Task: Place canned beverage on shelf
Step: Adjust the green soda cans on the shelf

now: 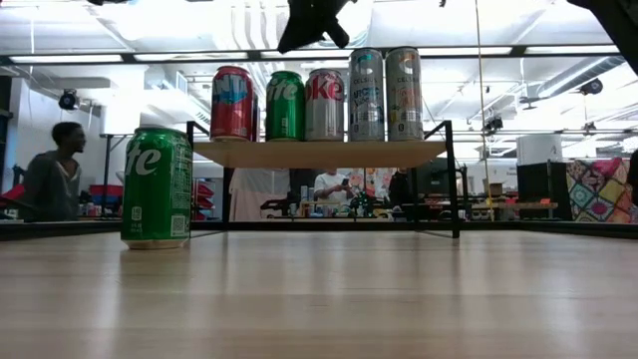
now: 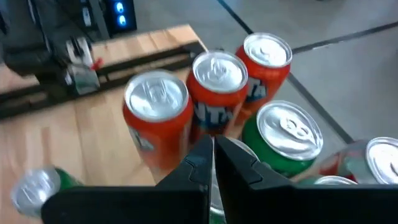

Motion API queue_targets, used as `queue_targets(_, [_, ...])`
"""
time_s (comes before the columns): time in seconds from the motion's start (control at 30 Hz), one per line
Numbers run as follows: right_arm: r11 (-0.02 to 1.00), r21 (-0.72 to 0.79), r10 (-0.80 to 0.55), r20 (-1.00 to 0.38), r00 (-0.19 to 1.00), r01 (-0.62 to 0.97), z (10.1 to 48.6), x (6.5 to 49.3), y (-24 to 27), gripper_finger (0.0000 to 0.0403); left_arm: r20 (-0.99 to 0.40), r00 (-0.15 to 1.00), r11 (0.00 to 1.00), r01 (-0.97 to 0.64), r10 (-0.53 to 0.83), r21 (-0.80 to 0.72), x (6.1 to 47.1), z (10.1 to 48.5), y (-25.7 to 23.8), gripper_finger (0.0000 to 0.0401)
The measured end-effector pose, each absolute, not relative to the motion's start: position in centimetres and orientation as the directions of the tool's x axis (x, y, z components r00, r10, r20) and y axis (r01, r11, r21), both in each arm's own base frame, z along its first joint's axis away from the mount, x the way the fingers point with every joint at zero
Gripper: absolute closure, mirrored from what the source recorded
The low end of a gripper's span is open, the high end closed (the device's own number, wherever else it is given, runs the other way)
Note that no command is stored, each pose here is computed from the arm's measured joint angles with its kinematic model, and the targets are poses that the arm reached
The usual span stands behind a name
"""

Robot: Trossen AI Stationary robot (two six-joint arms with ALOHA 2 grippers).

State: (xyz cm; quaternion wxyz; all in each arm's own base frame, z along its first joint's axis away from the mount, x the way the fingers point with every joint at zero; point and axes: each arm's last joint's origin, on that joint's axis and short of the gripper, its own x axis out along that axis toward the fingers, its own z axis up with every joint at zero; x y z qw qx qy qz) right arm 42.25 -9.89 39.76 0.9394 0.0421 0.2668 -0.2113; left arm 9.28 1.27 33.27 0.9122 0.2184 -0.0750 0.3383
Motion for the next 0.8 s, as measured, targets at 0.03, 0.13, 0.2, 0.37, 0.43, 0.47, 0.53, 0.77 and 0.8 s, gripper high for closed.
queue_targets(0.03, [0.911, -0.053, -0.373, -0.531, 0.761, 0.409, 39.7, 42.2, -9.9, 0.0394, 0.284, 0.775, 0.693, -0.632, 0.564, 0.348, 9.4, 33.2, 1.2, 0.0058])
queue_targets(0.13, [0.917, -0.087, -0.372, -0.535, 0.758, 0.388, 40.4, 41.3, -9.7, 0.0394, 0.275, 0.856, 0.769, -0.515, 0.438, 0.378, 10.3, 32.9, 0.8, 0.0058])
queue_targets(0.2, [0.922, -0.118, -0.376, -0.507, 0.776, 0.370, 42.0, 39.9, -9.8, 0.0394, 0.265, 0.886, 0.794, -0.459, 0.380, 0.397, 11.1, 32.8, 0.6, 0.0058])
queue_targets(0.37, [0.941, -0.169, -0.338, -0.430, 0.837, 0.294, 46.2, 35.3, -10.4, 0.0394, 0.259, 0.881, 0.792, -0.470, 0.396, 0.389, 13.5, 33.8, 0.5, 0.0066])
queue_targets(0.43, [0.946, -0.196, -0.318, -0.404, 0.858, 0.258, 47.2, 33.8, -10.6, 0.0394, 0.234, 0.887, 0.788, -0.460, 0.397, 0.408, 14.8, 34.5, 0.5, 0.0075])
queue_targets(0.47, [0.945, -0.212, -0.317, -0.392, 0.864, 0.250, 47.5, 33.2, -10.5, 0.0394, 0.221, 0.890, 0.784, -0.457, 0.400, 0.421, 15.5, 34.8, 0.5, 0.0080])
queue_targets(0.53, [0.938, -0.248, -0.325, -0.381, 0.865, 0.243, 47.7, 32.1, -10.5, 0.0394, 0.197, 0.886, 0.764, -0.462, 0.420, 0.450, 16.8, 35.7, 0.6, 0.0093])
queue_targets(0.77, [0.927, -0.283, -0.337, -0.351, 0.873, 0.244, 46.5, 29.4, -9.9, 0.0394, -0.028, 0.860, 0.715, -0.405, 0.509, 0.570, 21.4, 38.0, 2.4, 0.0207])
queue_targets(0.8, [0.926, -0.285, -0.338, -0.342, 0.877, 0.246, 46.4, 29.0, -9.8, 0.0394, -0.058, 0.849, 0.708, -0.399, 0.526, 0.583, 22.0, 38.1, 2.8, 0.0236])
